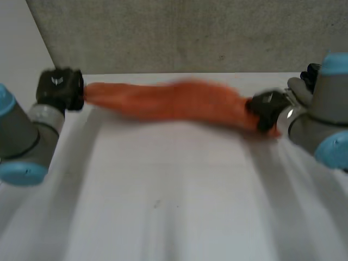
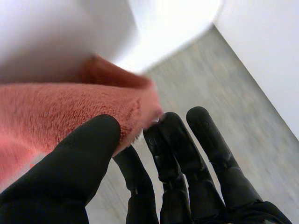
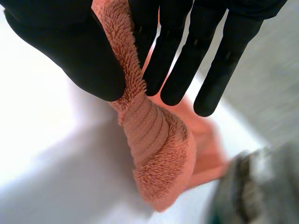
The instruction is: Fold the laundry.
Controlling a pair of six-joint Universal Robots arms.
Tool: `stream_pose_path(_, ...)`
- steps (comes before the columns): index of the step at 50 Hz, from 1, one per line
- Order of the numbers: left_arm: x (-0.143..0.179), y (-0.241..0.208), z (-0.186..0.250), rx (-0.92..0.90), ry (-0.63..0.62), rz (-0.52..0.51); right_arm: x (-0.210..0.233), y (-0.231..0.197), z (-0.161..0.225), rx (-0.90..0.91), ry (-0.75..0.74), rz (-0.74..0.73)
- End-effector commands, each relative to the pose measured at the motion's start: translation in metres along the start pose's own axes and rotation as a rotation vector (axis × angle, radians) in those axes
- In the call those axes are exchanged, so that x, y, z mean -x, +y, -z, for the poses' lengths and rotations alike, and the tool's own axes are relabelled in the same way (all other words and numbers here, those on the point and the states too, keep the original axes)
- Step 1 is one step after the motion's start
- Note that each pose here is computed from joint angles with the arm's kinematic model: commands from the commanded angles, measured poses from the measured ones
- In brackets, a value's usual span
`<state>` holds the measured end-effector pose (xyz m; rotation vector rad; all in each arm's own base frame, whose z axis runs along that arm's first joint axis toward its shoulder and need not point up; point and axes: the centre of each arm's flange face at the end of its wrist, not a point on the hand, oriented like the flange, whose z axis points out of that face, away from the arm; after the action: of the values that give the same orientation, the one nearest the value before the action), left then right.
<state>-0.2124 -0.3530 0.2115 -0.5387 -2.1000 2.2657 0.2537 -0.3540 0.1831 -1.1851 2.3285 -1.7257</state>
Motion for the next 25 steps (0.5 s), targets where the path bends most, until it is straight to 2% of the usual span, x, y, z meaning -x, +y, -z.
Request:
stream_pose_path(1, 0.008, 0.014, 0.028, 0.060, 0.034, -0.009, 0.020, 0.040, 0.004, 0.116, -0.066, 0.010)
stream_pose_path(4, 0.008, 0.003, 0.037, 0.032, 0.058, -0.011, 0.015, 0.033, 0.008, 0.102, -0.044, 0.017)
stream_pose_path(10, 0.011, -0.022, 0.050, -0.040, 0.064, -0.020, -0.011, -0.024, 0.036, -0.027, 0.037, 0.054)
stream_pose_path(14, 0.011, -0.032, 0.055, -0.069, 0.063, -0.021, -0.020, -0.040, 0.046, -0.001, 0.022, 0.050)
stream_pose_path(20, 0.010, -0.037, 0.059, -0.082, 0.067, -0.023, -0.012, -0.019, 0.028, 0.192, -0.101, 0.015)
stream_pose_path(25, 0.009, -0.040, 0.059, -0.090, 0.068, -0.024, -0.007, -0.001, 0.014, 0.285, -0.140, 0.042)
